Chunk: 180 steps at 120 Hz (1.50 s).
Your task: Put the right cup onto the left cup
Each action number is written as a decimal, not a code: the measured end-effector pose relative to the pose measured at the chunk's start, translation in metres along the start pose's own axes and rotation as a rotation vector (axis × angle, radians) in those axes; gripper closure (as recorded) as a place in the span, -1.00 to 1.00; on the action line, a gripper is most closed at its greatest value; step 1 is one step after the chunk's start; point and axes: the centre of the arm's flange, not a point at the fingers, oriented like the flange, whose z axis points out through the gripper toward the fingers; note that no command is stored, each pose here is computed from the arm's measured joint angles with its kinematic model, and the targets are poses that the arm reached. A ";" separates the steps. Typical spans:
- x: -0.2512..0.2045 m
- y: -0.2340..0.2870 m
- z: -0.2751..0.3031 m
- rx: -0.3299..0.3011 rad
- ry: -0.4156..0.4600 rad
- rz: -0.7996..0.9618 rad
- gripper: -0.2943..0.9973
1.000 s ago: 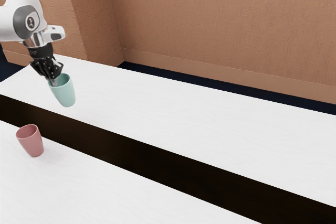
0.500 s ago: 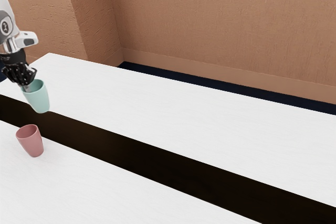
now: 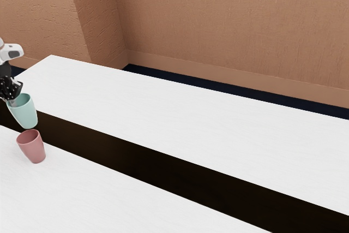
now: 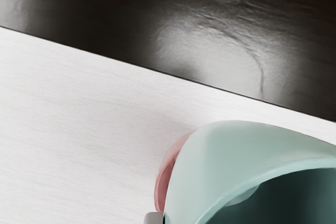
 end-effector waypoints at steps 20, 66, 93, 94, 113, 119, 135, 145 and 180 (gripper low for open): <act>-0.012 0.005 0.003 -0.014 0.013 0.012 0.67; -0.031 -0.018 0.004 -0.020 0.029 -0.024 0.67; -0.029 -0.011 0.017 -0.021 0.022 -0.010 0.67; -0.029 -0.011 0.018 -0.020 0.023 -0.010 0.67; -0.028 -0.007 0.024 -0.020 0.022 -0.004 0.67; -0.029 -0.007 0.026 -0.020 0.023 -0.005 0.67; -0.029 -0.010 0.027 -0.017 0.030 -0.009 0.67; -0.029 -0.010 0.029 -0.018 0.029 -0.010 0.67; -0.028 -0.004 0.035 -0.016 0.027 -0.001 0.67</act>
